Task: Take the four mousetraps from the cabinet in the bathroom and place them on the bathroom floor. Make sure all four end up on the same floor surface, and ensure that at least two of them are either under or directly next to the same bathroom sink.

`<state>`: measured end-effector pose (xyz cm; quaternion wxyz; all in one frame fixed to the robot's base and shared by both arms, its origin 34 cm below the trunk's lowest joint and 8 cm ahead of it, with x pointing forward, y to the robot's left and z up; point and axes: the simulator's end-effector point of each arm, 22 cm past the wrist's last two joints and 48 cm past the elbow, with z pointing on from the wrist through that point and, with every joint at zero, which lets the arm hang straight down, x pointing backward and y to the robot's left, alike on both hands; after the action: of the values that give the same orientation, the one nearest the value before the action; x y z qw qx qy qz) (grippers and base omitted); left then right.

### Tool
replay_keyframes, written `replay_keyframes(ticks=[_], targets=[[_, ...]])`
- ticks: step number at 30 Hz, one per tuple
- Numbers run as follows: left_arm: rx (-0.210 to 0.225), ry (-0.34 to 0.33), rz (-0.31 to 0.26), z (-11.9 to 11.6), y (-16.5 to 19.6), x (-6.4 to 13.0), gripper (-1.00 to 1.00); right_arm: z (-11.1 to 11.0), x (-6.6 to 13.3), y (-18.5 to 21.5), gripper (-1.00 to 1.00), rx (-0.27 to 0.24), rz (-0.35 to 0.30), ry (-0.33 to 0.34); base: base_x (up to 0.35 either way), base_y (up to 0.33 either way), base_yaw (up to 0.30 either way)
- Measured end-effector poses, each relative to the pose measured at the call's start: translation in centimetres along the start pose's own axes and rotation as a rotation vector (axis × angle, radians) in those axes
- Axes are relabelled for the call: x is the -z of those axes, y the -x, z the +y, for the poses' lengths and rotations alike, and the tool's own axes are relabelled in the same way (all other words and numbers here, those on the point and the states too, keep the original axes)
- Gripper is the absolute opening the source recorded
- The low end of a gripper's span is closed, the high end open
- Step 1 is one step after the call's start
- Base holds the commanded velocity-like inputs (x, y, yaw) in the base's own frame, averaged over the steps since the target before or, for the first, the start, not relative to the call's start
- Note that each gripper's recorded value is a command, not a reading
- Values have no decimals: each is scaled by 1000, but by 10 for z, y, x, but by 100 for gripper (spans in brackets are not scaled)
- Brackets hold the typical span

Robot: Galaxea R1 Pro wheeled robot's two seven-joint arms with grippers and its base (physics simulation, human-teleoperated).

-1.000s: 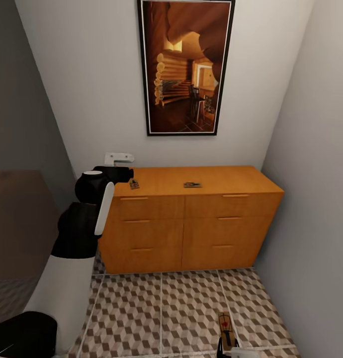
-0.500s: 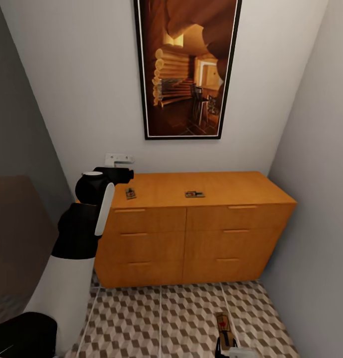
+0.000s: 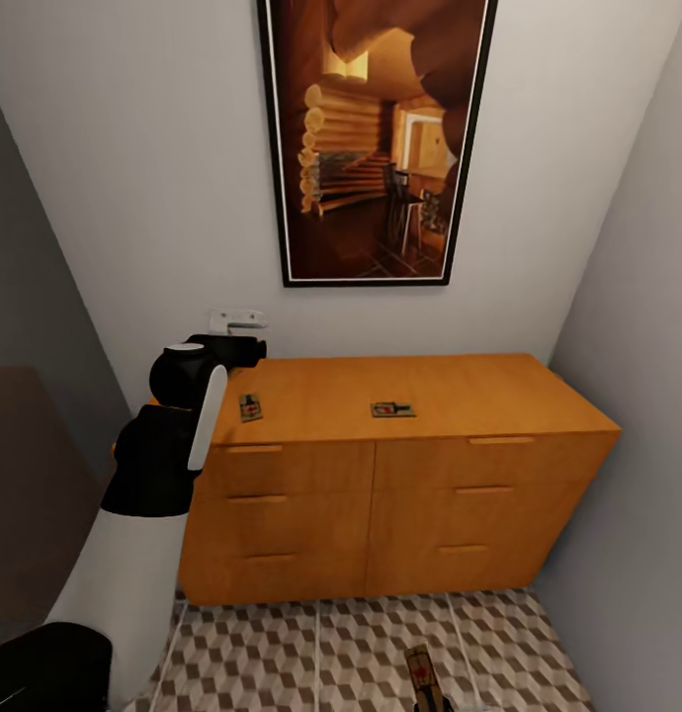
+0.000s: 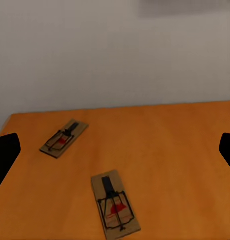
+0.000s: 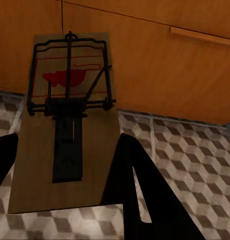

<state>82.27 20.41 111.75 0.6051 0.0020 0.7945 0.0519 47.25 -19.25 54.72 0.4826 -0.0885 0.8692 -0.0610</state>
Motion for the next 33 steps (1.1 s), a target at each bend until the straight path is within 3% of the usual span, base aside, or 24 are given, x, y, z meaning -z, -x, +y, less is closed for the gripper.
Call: replay_keyframes(ticks=[8, 13, 17, 22, 26, 33], targets=[[-27, -86, 13, 0, -9, -5, 100, -11, 12, -25, -100, 18, 41, 10, 179, 0, 0], [-43, -128, 18, 1, -12, -6, 100, -19, 14, -30, -100, -4, 57, -18, 23, 0, 0], [-47, -129, 24, 5, -15, -7, 100, -27, 15, -36, -100, -31, 83, -53, 5, 0, 0], [-50, -124, 34, 9, -21, -8, 100, -33, 19, -61, -100, -63, 190, -82, 1, 0, 0], [-51, -123, 36, 10, -23, -9, 100, -26, 22, -75, -100, -95, 254, -55, 0, 0, 0], [-56, -115, 42, 14, -26, -11, 100, -21, 23, -80, -100, -121, 279, -35, 0, 0, 0]])
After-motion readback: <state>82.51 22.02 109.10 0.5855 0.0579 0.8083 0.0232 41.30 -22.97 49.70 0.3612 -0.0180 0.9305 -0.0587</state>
